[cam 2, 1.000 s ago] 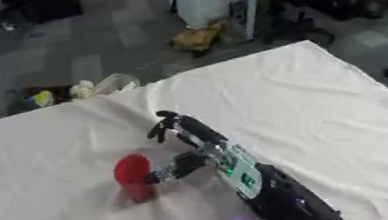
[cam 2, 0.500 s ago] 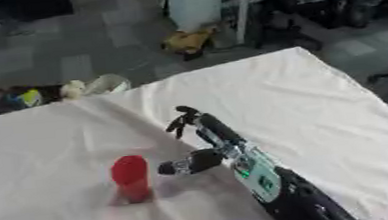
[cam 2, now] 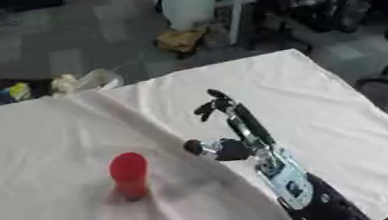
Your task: Pour the contents of one cup into another cup.
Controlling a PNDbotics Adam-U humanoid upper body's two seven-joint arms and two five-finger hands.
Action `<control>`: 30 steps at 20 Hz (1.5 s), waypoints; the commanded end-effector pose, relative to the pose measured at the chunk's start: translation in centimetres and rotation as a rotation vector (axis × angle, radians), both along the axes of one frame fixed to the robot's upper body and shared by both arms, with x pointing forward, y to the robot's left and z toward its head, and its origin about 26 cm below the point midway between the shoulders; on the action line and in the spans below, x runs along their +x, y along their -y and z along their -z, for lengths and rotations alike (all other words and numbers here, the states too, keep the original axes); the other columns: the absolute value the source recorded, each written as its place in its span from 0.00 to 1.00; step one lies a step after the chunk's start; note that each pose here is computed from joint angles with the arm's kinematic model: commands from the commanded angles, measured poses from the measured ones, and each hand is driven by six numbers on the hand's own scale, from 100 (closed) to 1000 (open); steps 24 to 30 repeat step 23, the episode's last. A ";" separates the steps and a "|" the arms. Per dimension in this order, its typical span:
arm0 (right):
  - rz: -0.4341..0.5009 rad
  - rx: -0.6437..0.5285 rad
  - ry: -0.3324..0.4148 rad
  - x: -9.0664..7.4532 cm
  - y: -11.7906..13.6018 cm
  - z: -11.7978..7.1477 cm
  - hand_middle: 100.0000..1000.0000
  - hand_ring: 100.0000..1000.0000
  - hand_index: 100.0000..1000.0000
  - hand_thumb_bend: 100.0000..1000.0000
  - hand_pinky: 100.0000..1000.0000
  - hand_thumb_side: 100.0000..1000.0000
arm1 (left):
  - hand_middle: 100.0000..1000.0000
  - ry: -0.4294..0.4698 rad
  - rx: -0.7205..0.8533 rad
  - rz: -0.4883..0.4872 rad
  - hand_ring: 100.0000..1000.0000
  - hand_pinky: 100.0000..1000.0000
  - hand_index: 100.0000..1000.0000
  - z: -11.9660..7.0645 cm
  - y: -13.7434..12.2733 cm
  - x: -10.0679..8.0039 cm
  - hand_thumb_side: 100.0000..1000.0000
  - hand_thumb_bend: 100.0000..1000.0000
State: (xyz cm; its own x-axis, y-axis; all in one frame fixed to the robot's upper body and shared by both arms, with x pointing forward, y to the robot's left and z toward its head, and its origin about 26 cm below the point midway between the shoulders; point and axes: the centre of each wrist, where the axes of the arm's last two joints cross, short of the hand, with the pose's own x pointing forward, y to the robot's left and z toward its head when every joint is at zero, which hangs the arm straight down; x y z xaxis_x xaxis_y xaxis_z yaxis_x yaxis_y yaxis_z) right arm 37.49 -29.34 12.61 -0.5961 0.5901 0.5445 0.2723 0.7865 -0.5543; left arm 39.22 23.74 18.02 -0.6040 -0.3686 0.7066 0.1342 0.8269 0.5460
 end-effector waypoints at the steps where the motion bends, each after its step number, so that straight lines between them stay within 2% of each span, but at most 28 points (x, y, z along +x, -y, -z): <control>1: 0.040 0.048 0.141 -0.7 0.5 -3.3 0.52 1.00 0.69 0.76 0.89 0.90 | 0.38 0.004 -0.009 -0.007 0.11 0.40 0.66 0.2 0.1 0.9 0.27 0.00; 4: 0.031 0.081 0.214 -1.4 -0.2 -4.7 0.53 1.00 0.70 0.75 0.89 0.92 | 0.42 -0.015 0.008 -0.005 0.16 0.43 0.68 1.4 0.7 1.6 0.30 0.00; 6: 0.017 0.093 0.246 -1.8 -0.7 -5.5 0.53 1.00 0.70 0.74 0.89 0.93 | 0.46 -0.028 0.028 -0.005 0.22 0.47 0.70 2.5 1.2 1.9 0.34 0.11; 10: 0.001 0.110 0.267 -2.3 -1.2 -6.2 0.53 1.00 0.70 0.74 0.89 0.94 | 0.49 -0.037 0.082 -0.019 0.26 0.48 0.72 4.7 1.5 2.2 0.36 0.19; 11: 0.001 0.111 0.266 -2.3 -1.2 -6.2 0.53 1.00 0.70 0.73 0.89 0.94 | 0.51 -0.034 0.107 -0.023 0.29 0.49 0.74 5.2 1.5 2.2 0.36 0.26; 12: 0.003 0.113 0.265 -2.4 -1.2 -6.2 0.53 1.00 0.70 0.73 0.89 0.94 | 0.52 -0.026 0.138 -0.027 0.30 0.50 0.74 5.7 1.4 2.1 0.36 0.27; 13: 0.004 0.117 0.264 -2.4 -1.1 -6.2 0.52 1.00 0.69 0.73 0.89 0.94 | 0.57 -0.016 0.174 -0.029 0.38 0.53 0.78 6.1 1.4 2.0 0.36 0.44; 14: 0.006 0.119 0.264 -2.4 -1.1 -6.2 0.52 1.00 0.69 0.73 0.89 0.94 | 0.60 -0.004 0.211 -0.029 0.41 0.54 0.79 6.4 1.4 1.9 0.37 0.54; 15: 0.008 0.120 0.263 -2.4 -1.0 -6.2 0.52 1.00 0.69 0.73 0.89 0.94 | 0.66 0.011 0.252 -0.028 0.46 0.58 0.82 6.7 1.4 1.8 0.39 0.71; 17: 0.009 0.120 0.264 -2.5 -0.9 -6.2 0.52 1.00 0.69 0.73 0.89 0.94 | 0.74 0.043 0.336 -0.027 0.55 0.67 0.85 7.1 1.2 1.5 0.40 1.00; 18: 0.009 0.120 0.264 -2.5 -0.9 -6.2 0.52 1.00 0.69 0.73 0.89 0.94 | 0.75 0.058 0.372 -0.026 0.56 0.69 0.86 7.3 1.1 1.3 0.39 1.00; 20: 0.012 0.122 0.264 -2.6 -0.8 -6.2 0.52 1.00 0.69 0.73 0.89 0.94 | 0.77 0.089 0.426 -0.023 0.59 0.71 0.86 7.2 0.9 1.0 0.44 1.00; 23: 0.016 0.124 0.263 -2.7 -0.6 -6.2 0.52 1.00 0.69 0.72 0.88 0.94 | 0.76 0.129 0.463 -0.021 0.57 0.71 0.86 6.8 0.6 0.3 0.50 1.00; 30: 0.016 0.124 0.263 -2.7 -0.6 -6.2 0.52 1.00 0.69 0.72 0.88 0.94 | 0.76 0.129 0.463 -0.021 0.57 0.71 0.86 6.8 0.6 0.3 0.50 1.00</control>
